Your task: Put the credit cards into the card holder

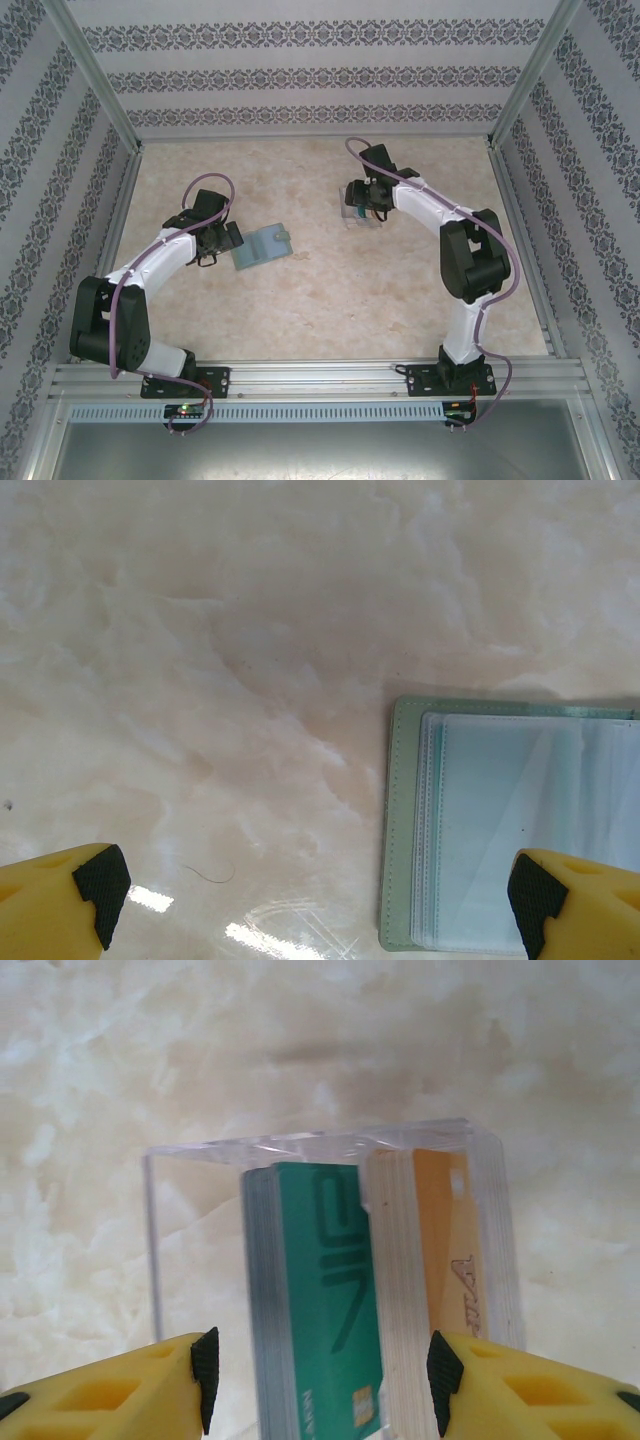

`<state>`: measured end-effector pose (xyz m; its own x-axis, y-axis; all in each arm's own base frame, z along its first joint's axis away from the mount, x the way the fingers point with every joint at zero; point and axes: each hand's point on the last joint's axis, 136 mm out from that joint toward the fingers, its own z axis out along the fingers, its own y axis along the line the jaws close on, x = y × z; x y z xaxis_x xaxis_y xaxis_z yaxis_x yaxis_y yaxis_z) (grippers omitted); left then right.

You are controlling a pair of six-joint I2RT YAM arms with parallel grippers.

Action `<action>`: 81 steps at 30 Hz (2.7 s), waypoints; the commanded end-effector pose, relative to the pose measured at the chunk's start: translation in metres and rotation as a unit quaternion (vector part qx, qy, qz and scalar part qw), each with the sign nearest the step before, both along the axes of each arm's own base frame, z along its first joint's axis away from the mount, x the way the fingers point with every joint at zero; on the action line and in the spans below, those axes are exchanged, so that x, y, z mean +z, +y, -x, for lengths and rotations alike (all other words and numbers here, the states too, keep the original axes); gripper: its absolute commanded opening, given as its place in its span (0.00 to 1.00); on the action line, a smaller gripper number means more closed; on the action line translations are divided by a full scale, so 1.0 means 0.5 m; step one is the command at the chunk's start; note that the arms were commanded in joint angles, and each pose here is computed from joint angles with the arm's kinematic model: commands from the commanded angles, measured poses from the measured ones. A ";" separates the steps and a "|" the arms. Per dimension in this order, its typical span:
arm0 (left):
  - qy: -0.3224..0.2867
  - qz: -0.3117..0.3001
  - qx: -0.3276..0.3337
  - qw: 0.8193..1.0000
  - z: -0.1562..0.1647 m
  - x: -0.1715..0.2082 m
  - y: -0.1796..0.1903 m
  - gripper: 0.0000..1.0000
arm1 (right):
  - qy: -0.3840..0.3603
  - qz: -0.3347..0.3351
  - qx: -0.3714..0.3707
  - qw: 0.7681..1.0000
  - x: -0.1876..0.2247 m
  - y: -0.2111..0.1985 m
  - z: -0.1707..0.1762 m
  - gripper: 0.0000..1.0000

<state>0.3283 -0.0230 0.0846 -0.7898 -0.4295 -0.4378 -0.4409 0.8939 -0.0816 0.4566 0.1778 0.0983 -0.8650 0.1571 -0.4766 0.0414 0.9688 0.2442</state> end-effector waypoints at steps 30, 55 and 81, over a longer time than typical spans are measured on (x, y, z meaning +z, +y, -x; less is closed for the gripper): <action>-0.002 -0.012 0.006 1.000 0.005 -0.007 0.013 0.99 | 0.013 0.208 0.050 0.977 -0.043 0.021 -0.019 0.47; -0.007 -0.017 0.006 1.000 0.005 0.003 0.017 0.99 | 0.041 0.195 0.046 0.979 -0.041 0.029 0.008 0.23; -0.005 -0.022 0.009 1.000 0.009 0.001 0.022 0.99 | 0.020 0.181 0.055 0.982 0.009 0.041 0.009 0.23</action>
